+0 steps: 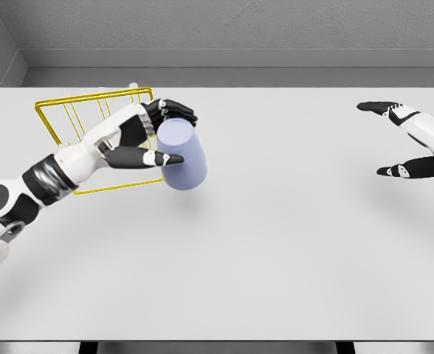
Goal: Place the cup on the cup holder with both arms
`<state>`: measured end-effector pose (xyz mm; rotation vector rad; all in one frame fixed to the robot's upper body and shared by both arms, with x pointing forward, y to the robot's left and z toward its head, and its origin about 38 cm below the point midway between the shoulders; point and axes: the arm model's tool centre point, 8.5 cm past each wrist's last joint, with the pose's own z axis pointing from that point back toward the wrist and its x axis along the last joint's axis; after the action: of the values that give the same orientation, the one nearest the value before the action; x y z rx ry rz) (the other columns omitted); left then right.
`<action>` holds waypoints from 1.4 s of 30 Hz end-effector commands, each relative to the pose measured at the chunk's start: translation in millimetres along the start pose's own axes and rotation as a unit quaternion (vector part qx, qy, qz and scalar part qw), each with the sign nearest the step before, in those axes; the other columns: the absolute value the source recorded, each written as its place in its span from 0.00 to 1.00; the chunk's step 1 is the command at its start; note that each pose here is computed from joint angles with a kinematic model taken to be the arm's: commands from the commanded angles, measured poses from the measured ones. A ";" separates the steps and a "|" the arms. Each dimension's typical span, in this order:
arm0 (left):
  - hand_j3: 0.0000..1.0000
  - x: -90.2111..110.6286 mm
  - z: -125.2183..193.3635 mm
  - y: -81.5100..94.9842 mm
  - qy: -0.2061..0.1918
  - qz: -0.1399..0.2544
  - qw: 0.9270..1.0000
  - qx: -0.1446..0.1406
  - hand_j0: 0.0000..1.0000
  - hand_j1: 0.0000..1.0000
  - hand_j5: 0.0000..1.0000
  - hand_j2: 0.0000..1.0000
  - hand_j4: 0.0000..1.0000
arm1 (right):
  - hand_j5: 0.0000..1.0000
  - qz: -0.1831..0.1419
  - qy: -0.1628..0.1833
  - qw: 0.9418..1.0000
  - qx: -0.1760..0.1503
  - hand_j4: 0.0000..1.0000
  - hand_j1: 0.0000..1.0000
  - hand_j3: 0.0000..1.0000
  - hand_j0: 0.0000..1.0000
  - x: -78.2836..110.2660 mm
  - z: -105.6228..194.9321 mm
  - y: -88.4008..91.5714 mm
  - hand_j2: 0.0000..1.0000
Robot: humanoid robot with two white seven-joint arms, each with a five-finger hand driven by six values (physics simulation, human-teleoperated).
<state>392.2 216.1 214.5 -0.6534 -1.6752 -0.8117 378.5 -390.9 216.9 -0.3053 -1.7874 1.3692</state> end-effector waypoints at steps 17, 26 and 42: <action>0.67 26.7 16.6 34.3 -0.018 -0.024 0.999 0.034 0.67 0.67 0.67 0.67 0.67 | 1.00 -0.003 -0.001 1.000 -0.003 1.00 1.00 1.00 1.00 0.1 0.2 -0.9 1.00; 0.67 39.0 36.0 63.7 -0.029 -0.041 0.996 0.072 0.67 0.67 0.67 0.67 0.67 | 1.00 -0.003 -0.001 1.000 -0.003 1.00 1.00 1.00 1.00 0.1 0.2 -0.9 1.00; 0.67 33.4 43.1 81.5 -0.020 -0.043 0.994 0.099 0.67 0.67 0.67 0.67 0.67 | 1.00 -0.007 0.006 1.000 -0.002 1.00 1.00 1.00 1.00 -4.1 1.9 1.0 1.00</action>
<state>420.3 298.4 256.0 -0.4678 -1.8063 -0.6955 379.0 -392.8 214.7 -0.3053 -1.7806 1.3629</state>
